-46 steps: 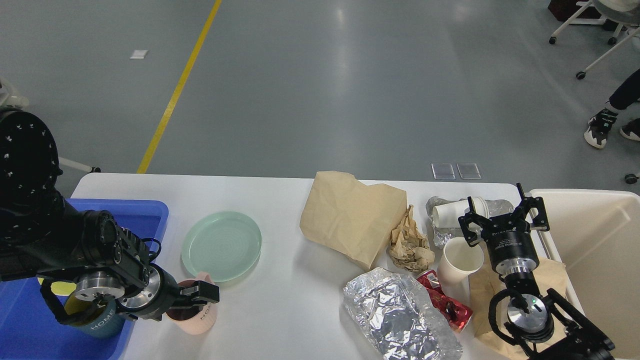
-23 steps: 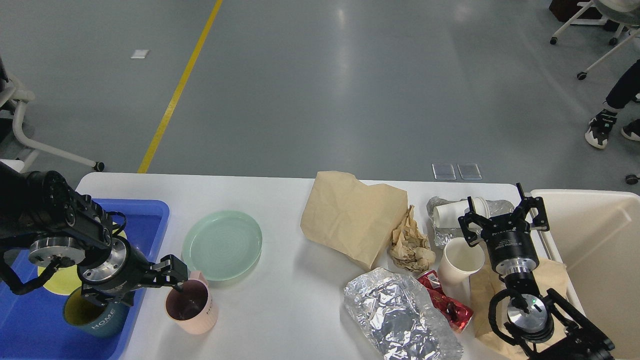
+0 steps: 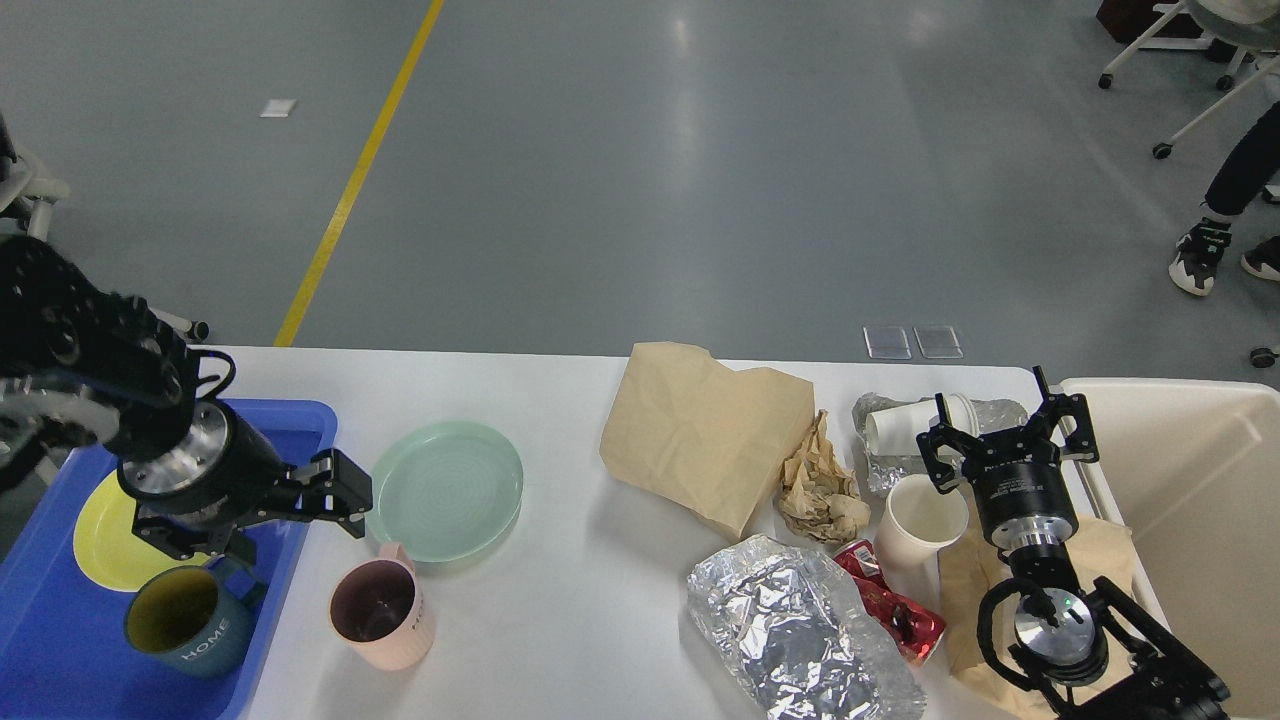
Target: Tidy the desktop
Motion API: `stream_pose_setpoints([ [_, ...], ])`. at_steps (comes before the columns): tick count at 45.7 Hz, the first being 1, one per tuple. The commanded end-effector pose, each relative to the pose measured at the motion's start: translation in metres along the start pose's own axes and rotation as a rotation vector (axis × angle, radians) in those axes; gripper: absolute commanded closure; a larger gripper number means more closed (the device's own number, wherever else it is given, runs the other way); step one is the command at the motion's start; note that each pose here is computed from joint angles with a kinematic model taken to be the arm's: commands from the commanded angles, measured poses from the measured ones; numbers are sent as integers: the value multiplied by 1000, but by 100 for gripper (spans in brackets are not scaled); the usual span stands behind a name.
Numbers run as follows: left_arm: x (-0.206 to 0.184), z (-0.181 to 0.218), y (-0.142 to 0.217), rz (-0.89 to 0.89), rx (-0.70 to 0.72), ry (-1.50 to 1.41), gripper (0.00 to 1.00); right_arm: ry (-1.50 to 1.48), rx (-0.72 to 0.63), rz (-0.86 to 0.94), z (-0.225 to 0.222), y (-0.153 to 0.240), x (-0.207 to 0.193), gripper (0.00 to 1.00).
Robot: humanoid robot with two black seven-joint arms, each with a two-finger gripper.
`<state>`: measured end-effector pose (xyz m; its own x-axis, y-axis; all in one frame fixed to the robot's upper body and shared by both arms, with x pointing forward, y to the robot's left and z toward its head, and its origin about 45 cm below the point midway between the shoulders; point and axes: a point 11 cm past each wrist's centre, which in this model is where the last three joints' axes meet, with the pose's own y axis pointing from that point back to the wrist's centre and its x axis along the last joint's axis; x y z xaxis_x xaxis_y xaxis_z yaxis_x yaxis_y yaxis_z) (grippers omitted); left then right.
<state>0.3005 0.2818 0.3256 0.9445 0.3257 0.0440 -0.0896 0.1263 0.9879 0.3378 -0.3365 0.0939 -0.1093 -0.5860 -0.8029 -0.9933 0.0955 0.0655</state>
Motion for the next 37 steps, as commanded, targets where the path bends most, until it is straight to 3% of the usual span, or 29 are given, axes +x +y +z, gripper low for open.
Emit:
stream_pose_setpoints([
  [1, -6, 31, 59, -19, -40, -65, 6, 0, 0, 0, 0, 0, 0, 0],
  [14, -32, 66, 118, -8, 5, -180, 6, 0, 0, 0, 0, 0, 0, 0],
  [19, -29, 62, 118, 12, 10, -168, 6, 0, 0, 0, 0, 0, 0, 0],
  [27, -15, 32, 73, -16, 68, -90, 7, 0, 0, 0, 0, 0, 0, 0],
  [37, -1, -27, -19, 50, 143, -4, 7, 0, 0, 0, 0, 0, 0, 0],
])
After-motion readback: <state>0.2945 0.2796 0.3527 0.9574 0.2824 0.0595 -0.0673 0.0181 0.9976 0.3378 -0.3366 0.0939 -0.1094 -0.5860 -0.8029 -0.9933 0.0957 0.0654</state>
